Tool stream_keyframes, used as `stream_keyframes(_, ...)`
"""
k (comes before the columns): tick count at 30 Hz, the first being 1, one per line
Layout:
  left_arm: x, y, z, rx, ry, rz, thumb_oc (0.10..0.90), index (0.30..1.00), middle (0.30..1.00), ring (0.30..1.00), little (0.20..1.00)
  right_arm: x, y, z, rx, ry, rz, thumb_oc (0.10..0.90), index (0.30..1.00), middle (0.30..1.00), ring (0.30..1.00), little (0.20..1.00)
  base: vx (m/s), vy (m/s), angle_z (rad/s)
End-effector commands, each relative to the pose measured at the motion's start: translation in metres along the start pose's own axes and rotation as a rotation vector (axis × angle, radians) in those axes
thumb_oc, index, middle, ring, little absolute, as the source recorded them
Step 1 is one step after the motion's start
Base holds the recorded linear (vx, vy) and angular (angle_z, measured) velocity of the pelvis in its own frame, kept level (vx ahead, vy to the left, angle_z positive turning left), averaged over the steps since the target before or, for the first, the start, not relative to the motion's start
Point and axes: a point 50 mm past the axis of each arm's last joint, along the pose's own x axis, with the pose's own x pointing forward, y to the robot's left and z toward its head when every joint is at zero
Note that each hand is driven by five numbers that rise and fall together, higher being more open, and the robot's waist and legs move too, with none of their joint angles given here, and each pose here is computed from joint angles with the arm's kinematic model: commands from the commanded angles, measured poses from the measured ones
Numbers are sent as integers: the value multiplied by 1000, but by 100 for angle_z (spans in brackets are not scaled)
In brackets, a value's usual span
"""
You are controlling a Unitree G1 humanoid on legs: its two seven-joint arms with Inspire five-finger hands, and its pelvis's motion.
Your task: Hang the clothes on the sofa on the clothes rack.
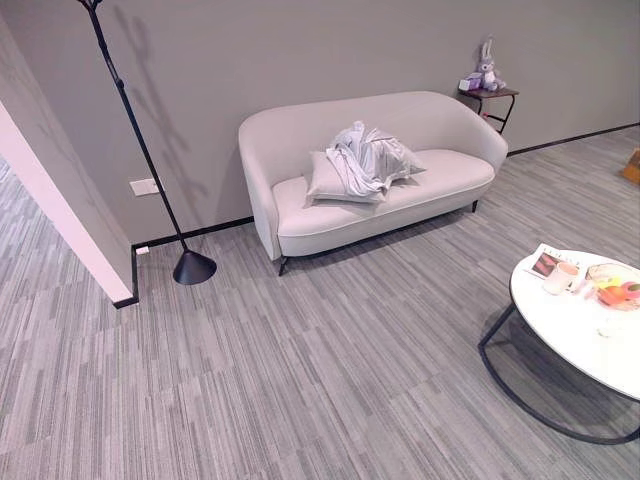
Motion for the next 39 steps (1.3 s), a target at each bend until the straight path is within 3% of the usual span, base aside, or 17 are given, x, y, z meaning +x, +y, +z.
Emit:
stream_keyframes(1,1,-13,13,59,-44,-5,800,900,900,900,900,0,8,0,-53,-2,0,800,900,900,900,900,0,0,0)
stream_keyframes(25,1,-14,14,84,-48,-10,800,900,900,900,900,0,9,-1,-74,0,6,800,900,900,900,900,0,0,0)
stream_keyframes(26,1,-19,6,209,-6,-69,800,900,900,900,900,0,25,-3,-307,11,102,800,900,900,900,900,0,0,0)
stream_keyframes(37,1,-19,6,209,-6,-69,800,900,900,900,900,0,25,-3,-307,11,102,800,900,900,900,900,0,0,-2)
stream_keyframes(39,1,-33,10,360,-23,-133,800,900,900,900,900,-1,48,-15,-551,38,224,800,900,900,900,900,33,-3,0)
